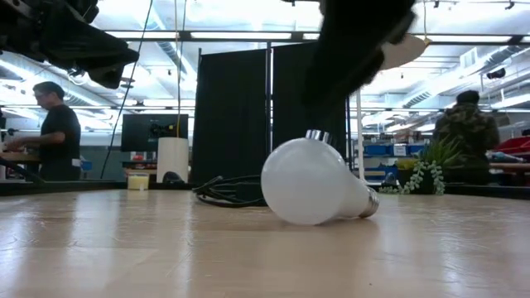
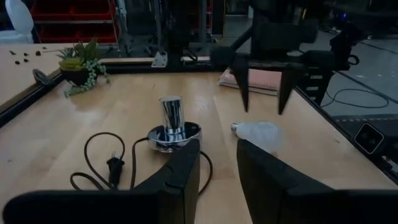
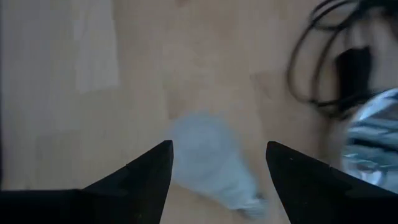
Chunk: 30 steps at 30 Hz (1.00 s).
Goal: Screw lightbulb
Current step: Insert the light bulb into the lamp
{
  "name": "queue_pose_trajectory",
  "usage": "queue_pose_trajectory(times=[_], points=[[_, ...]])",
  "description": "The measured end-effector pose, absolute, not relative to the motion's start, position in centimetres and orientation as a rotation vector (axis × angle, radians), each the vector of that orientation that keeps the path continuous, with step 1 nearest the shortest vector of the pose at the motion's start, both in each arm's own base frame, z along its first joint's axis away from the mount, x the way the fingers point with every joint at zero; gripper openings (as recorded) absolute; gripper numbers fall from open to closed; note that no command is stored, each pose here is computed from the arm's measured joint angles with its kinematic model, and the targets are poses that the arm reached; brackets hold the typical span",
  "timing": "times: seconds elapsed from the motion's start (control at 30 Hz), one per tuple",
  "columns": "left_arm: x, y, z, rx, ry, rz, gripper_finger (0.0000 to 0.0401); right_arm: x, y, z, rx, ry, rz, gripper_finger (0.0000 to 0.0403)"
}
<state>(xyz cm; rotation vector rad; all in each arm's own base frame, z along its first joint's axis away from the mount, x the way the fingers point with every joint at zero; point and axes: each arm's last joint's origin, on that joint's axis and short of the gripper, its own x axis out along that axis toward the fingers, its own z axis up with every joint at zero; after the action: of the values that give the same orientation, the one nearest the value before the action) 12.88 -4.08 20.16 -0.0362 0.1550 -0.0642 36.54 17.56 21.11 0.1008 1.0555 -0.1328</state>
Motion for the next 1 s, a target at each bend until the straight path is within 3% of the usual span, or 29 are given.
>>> queue_pose_trajectory(times=[0.47, 1.0], points=[[12.7, -4.0, 19.4, -0.036, 0.230, -0.052, 0.0111, 35.6, 22.6, 22.2, -0.047, 0.930, 0.081, 0.0265], [12.7, -4.0, 19.1, -0.126, 0.265, -0.036, 0.0111, 35.7, 23.6, 22.0, 0.130, 0.920, 0.098, 0.0238]])
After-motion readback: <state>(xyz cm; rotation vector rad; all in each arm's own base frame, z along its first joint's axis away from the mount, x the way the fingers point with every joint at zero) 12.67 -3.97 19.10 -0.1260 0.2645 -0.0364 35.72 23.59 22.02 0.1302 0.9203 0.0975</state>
